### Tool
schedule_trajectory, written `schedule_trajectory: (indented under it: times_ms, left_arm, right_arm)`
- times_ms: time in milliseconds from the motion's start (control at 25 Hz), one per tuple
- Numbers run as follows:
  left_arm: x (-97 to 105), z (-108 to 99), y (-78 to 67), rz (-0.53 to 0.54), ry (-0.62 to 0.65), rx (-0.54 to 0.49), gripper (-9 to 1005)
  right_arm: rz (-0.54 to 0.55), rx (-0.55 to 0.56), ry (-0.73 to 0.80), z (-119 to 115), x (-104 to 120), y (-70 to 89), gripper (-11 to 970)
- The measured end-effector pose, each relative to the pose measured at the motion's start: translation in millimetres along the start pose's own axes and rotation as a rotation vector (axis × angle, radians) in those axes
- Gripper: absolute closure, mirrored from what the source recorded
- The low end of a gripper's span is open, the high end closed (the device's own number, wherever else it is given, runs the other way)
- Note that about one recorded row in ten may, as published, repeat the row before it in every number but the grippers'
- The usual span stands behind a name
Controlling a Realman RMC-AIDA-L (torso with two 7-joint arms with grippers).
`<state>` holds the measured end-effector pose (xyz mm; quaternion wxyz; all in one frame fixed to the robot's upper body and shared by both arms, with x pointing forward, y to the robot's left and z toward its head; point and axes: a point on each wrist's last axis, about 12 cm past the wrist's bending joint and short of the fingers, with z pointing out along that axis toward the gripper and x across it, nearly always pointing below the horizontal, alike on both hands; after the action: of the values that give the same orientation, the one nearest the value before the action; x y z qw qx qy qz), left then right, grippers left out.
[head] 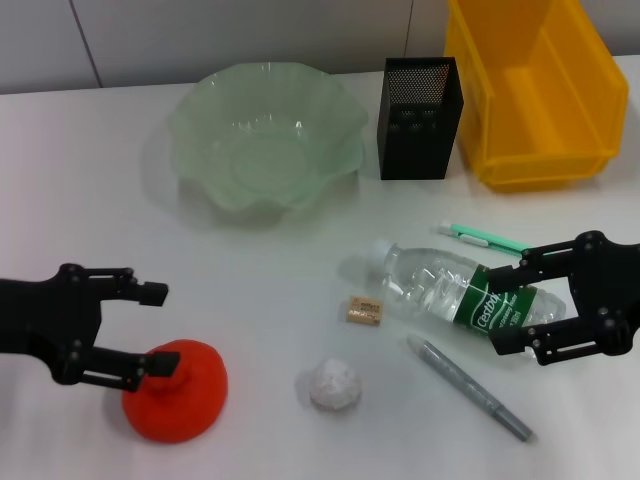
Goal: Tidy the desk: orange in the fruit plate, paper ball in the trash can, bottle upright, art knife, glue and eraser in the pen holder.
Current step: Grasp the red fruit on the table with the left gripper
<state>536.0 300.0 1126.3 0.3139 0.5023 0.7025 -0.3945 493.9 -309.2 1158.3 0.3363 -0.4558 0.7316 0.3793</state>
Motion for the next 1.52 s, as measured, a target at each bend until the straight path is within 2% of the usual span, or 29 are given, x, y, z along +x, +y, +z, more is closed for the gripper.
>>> schedule_trajectory:
  times_ms: [80,360,560,960,1280,1400,1520]
  left_arm:
    - [9.7,-3.6,-6.0,0.035,0.005,-0.052,139]
    - [33.0,-1.7,-16.1,0.027,-0.005,-0.063,140]
    - [48.0,11.5,-17.3,0.024,-0.037,-0.079,140]
    - [58.4,32.4,-8.9,0.037,-0.006,-0.114,141]
    - [59.1,33.0,-6.4,0.035,0.007,-0.131,142]
    - [60.0,32.8,-5.6,0.035,0.010,-0.141,313]
    - [60.1,33.1,-5.4,0.035,0.010,-0.142,430]
  right_arm:
    - [0.002,-0.003,0.002,-0.1,0.6,0.4,272]
    - [0.001,-0.021,0.007,3.2,-0.4,0.1,273]
    - [-0.002,-0.025,0.007,3.9,-1.5,-0.1,274]
    - [0.007,-0.038,0.003,6.3,-0.4,-0.2,276]
    - [0.014,-0.043,0.000,7.8,0.3,-1.3,278]
    - [0.014,-0.041,0.001,7.8,0.4,-1.6,278]
    - [0.013,-0.041,0.002,7.9,0.3,-1.8,279]
